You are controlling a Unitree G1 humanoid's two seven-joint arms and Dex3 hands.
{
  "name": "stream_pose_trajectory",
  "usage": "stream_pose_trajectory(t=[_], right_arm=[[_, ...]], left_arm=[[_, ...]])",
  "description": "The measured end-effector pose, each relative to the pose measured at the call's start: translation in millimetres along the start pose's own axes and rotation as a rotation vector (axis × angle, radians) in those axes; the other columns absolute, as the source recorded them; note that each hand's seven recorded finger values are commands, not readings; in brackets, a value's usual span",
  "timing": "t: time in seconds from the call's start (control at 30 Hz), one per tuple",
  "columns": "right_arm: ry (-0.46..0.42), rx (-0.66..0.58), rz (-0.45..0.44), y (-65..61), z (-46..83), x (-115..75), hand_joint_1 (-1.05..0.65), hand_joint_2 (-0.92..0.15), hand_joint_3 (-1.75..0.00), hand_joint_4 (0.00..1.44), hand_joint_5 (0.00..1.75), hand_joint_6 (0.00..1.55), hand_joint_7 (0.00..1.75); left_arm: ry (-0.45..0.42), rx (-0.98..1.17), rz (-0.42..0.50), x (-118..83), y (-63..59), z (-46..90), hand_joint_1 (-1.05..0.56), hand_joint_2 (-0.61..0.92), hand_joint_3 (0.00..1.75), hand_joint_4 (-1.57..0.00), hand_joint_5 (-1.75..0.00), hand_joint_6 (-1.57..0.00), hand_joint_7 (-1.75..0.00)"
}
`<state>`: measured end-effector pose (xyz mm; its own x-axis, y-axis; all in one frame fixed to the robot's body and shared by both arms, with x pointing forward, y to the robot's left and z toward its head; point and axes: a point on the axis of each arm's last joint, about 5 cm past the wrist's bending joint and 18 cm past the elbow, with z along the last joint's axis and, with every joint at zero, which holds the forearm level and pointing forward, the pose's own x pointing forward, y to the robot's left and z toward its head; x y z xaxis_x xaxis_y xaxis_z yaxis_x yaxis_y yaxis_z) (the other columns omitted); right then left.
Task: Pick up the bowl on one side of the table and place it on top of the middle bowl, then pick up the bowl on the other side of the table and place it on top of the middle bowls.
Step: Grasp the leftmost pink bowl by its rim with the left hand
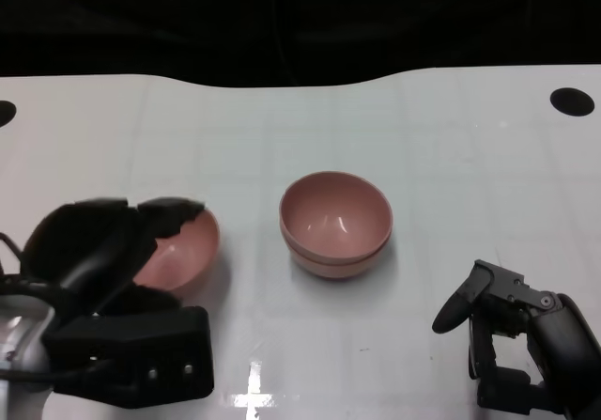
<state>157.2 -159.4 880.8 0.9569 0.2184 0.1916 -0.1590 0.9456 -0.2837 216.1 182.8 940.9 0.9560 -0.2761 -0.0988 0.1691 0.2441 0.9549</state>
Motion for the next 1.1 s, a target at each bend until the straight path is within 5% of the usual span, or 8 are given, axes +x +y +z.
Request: stream_pose_trajectory(t=[0.5,0.6,0.73,0.87,0.9,0.93,1.0,1.1], right_arm=[[0.024,0.014,-0.002,3.7,0.7,0.1,-0.04,-0.31,-1.54,0.92,1.75,0.79,1.55],[0.019,0.012,-0.001,4.6,1.3,1.5,-0.04,-0.3,-1.55,0.92,1.75,0.79,1.55],[0.017,0.013,-0.002,5.1,1.5,2.2,-0.04,-0.3,-1.55,0.91,1.75,0.79,1.55],[0.017,0.013,-0.001,5.2,1.6,2.2,-0.05,-0.3,-1.55,0.91,1.75,0.79,1.54],[0.017,0.013,-0.001,5.3,1.6,2.3,-0.05,-0.3,-1.55,0.91,1.75,0.79,1.54],[0.017,0.014,0.0,5.4,1.6,2.3,-0.05,-0.3,-1.55,0.91,1.75,0.79,1.54],[0.018,0.014,0.001,5.5,1.6,2.3,-0.05,-0.3,-1.55,0.91,1.75,0.79,1.54],[0.019,0.014,0.002,5.6,1.6,2.3,-0.05,-0.3,-1.55,0.91,1.75,0.79,1.54]], left_arm=[[0.043,0.172,-0.217,31,-20.5,3.3,-0.53,0.92,0.05,-0.7,-0.22,-0.58,-0.04],[0.041,0.188,-0.263,41,-25.5,-1.3,-0.4,0.92,0.1,-0.7,-1.08,-0.87,-0.05],[0.029,0.174,-0.284,48,-30.2,-6.5,-0.35,0.92,0.14,-0.78,-1.37,-1.05,-0.1],[0.005,0.159,-0.208,52,-31.8,-8.5,-0.33,0.92,0.3,-0.76,-1.69,-1.11,-0.16],[0.001,0.154,-0.183,53,-32.6,-8.5,-0.31,0.92,0.34,-0.77,-1.72,-1.1,-0.31],[-0.003,0.149,-0.168,53,-33.9,-8.8,-0.3,0.92,0.36,-0.77,-1.73,-0.91,-0.73],[-0.01,0.128,-0.145,54,-36.7,-9.5,-0.28,0.91,0.39,-0.81,-1.74,-0.76,-1.1],[-0.03,0.108,-0.079,55,-41.6,-11.5,-0.26,0.88,0.41,-0.86,-1.75,-0.71,-1.32]])
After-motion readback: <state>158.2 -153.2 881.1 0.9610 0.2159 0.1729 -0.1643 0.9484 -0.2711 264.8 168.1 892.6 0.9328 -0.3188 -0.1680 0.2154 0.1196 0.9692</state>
